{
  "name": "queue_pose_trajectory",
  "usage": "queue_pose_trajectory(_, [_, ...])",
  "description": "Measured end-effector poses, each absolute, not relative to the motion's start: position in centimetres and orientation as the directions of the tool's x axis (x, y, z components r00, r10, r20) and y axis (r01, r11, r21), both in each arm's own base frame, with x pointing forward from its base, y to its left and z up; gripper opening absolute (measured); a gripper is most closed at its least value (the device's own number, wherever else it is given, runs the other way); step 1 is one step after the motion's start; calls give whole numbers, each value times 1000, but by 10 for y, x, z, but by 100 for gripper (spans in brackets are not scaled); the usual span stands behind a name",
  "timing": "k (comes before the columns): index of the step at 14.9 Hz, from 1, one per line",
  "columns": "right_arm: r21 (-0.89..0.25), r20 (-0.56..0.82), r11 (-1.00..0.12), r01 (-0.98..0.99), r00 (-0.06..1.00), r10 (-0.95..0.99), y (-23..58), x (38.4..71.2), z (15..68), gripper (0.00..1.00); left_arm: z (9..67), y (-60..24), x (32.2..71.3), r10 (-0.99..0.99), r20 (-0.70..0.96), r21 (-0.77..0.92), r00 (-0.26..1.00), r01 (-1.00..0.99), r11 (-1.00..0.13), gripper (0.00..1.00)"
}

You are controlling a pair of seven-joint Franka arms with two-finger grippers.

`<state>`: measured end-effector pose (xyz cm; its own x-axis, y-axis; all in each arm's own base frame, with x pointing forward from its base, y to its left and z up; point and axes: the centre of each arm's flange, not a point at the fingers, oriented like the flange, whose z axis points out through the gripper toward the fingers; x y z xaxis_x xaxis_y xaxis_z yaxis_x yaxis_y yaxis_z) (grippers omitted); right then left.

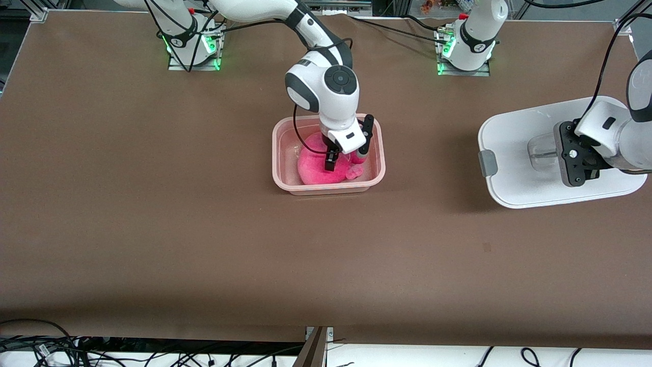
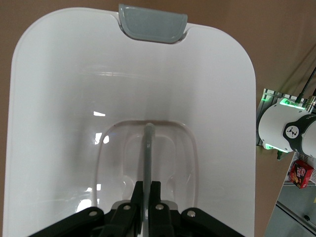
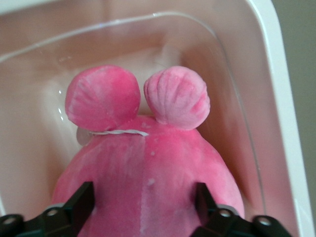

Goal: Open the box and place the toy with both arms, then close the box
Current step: 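Open the right gripper to release the toy and withdraw it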

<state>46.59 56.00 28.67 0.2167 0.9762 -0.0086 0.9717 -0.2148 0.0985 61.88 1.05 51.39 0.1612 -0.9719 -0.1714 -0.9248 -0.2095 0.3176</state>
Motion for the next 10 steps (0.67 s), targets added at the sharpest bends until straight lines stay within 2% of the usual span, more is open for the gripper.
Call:
queue_pose_trajectory(4, [84,-10,-253,964,254,967,552,475,317,100,514,10,619,-972,-171,318,160,-925,-208,7])
queue_pose_trajectory(8, [69,-31,-307,949,310,950,520,486,400,100,514,7,619,-973,-169,317,156,-926,-203,7])
queue_pose_trajectory(10, [85,-25,-375,923,378,925,479,509,447,100,514,0,619,-977,-159,315,144,-930,-189,7])
